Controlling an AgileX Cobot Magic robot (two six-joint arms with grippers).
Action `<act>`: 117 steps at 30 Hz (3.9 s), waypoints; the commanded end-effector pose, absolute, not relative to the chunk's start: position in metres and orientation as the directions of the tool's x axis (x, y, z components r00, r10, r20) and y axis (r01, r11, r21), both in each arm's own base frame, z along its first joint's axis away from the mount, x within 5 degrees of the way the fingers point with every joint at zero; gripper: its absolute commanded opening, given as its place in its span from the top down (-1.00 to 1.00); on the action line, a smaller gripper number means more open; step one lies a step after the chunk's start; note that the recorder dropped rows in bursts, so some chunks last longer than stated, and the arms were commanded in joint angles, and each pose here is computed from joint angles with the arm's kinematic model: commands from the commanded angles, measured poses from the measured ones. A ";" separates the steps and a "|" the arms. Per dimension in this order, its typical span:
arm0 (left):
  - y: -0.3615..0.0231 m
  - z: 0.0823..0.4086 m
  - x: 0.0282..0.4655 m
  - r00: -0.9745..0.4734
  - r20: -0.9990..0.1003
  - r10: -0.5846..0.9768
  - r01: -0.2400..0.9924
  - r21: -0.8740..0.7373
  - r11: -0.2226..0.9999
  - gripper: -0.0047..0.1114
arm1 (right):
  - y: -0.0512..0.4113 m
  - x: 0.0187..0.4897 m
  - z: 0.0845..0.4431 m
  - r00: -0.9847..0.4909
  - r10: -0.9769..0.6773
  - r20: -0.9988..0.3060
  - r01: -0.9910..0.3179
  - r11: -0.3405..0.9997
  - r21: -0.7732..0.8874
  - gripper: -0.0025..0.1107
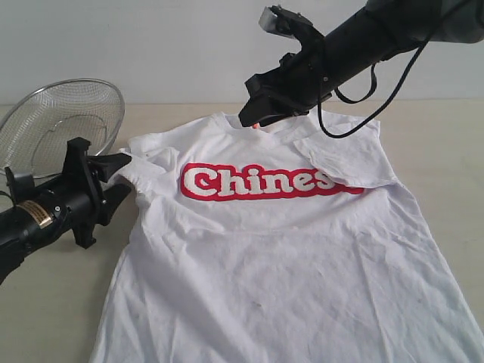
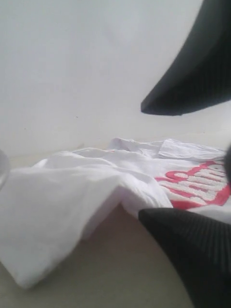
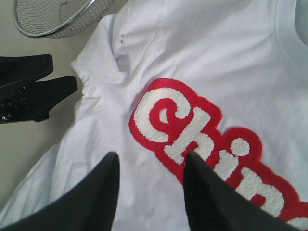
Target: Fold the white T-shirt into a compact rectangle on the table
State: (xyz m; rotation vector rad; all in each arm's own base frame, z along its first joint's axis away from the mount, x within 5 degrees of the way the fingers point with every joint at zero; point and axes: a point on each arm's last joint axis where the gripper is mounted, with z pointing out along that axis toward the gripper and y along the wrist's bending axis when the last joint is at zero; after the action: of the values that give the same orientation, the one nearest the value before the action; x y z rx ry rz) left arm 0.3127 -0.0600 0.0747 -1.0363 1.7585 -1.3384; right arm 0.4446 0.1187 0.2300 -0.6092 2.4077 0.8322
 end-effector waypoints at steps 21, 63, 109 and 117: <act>-0.047 0.099 0.314 -0.474 -0.125 -0.872 -0.220 -0.942 0.254 0.18 | 0.119 0.445 0.234 -0.757 -0.238 -0.609 -0.563 0.712 0.420 0.28; -0.045 0.095 0.334 -0.456 -0.101 -0.884 -0.369 -0.883 0.291 0.18 | 0.116 0.451 0.235 -0.737 -0.204 -0.644 -0.543 0.746 0.386 0.28; -0.064 0.116 0.356 -0.511 -0.314 -0.800 -0.176 -0.873 0.455 0.84 | 0.116 0.452 0.235 -0.738 -0.203 -0.644 -0.542 0.746 0.386 0.28; -0.069 0.119 0.362 -0.591 -0.492 -0.640 -0.061 -0.764 0.643 0.84 | 0.116 0.452 0.235 -0.735 -0.198 -0.648 -0.539 0.751 0.382 0.28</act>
State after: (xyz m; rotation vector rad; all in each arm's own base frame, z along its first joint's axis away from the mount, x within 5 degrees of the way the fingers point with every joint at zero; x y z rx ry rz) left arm 0.3582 -0.0637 0.1088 -0.6782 2.0389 -0.9509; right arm 0.4516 0.1160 0.2312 -0.5509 2.3711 0.7676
